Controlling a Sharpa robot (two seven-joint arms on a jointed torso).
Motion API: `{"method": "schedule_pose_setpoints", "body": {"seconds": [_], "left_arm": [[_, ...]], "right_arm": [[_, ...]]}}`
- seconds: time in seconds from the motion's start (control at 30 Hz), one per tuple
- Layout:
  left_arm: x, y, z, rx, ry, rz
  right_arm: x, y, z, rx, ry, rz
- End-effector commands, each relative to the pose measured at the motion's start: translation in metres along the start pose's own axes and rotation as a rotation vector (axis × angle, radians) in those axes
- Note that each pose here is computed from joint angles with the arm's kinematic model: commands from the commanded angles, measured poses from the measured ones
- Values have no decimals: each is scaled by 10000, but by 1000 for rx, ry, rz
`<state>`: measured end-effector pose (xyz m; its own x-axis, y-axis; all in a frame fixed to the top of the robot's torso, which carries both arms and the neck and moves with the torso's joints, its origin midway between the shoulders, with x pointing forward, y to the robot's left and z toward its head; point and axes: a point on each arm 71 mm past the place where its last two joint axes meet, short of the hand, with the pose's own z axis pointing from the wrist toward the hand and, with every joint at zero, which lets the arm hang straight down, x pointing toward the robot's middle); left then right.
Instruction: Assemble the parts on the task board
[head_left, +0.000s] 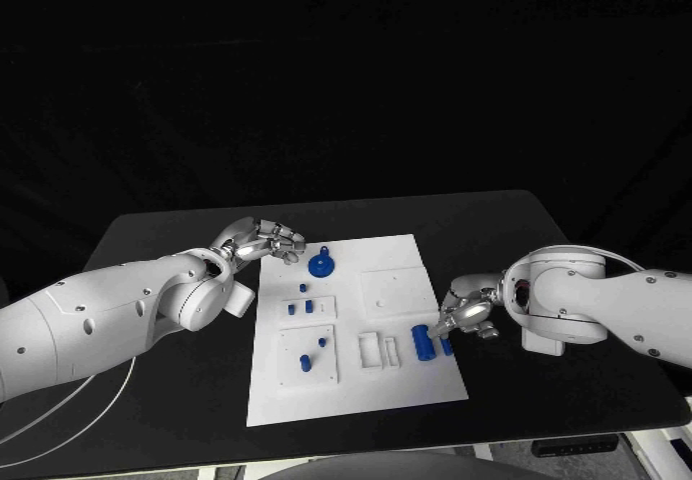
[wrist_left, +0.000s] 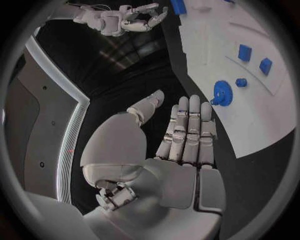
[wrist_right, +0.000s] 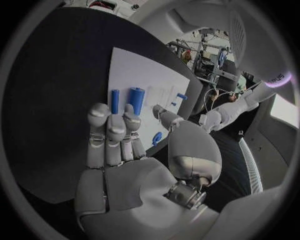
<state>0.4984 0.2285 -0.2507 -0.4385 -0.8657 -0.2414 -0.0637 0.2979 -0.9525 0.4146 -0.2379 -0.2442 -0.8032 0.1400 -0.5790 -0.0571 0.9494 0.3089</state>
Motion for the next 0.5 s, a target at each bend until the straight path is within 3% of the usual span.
{"method": "schedule_pose_setpoints", "body": {"seconds": [0.03,0.5], "left_arm": [[33,-3,-18,6,7,-16],[39,-5,-36,5,12,-26]], "right_arm": [[-3,2,38,32,-40,-26],[173,59,215,55,-19,-66]]}}
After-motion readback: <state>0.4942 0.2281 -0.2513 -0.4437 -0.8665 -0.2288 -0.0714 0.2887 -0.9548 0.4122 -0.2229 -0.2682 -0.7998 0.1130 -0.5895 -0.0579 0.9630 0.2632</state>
